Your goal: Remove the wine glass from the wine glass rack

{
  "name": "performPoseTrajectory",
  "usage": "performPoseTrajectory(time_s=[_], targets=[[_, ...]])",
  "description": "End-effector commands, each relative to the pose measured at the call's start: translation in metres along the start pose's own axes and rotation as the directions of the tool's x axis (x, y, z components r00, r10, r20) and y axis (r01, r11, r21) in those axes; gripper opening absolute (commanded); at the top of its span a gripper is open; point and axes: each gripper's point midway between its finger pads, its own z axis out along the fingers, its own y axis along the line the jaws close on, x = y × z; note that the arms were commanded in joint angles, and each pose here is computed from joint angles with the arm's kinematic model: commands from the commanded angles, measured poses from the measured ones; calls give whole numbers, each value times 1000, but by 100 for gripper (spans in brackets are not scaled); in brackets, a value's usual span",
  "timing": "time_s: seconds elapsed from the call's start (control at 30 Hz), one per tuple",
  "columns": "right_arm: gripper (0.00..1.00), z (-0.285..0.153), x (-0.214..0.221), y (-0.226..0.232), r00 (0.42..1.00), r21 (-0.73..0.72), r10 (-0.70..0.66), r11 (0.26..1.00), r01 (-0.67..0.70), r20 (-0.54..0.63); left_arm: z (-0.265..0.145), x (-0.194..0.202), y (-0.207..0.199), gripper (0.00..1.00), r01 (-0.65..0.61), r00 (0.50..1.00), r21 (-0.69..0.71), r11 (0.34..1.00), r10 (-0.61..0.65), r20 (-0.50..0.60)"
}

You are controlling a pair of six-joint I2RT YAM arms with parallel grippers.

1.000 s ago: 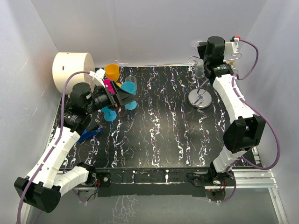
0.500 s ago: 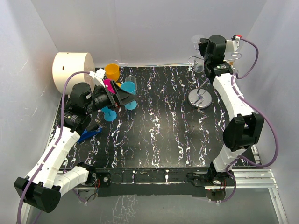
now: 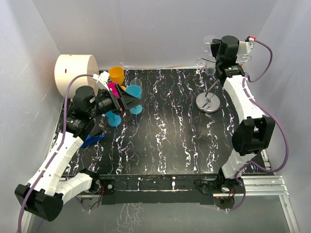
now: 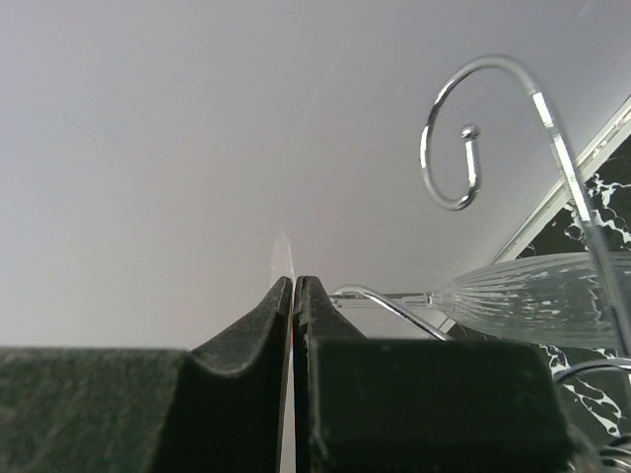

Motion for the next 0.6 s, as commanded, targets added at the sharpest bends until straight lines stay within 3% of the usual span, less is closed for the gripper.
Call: performPoseTrajectory(time_s=[0.0, 0.3, 0.57], targets=[[0, -31, -43, 43, 994, -114, 84, 990, -77, 62, -4, -2, -10, 92, -22, 1000, 31, 999, 22, 5], [0, -66, -42, 54, 998, -185, 63, 980, -67, -27, -7, 0, -12, 91, -15, 1000, 33, 999, 15, 6], [0, -90, -1, 70, 967, -323, -66, 946, -18, -245, -10, 3, -10, 91, -2, 1000, 16, 1000, 2, -3]])
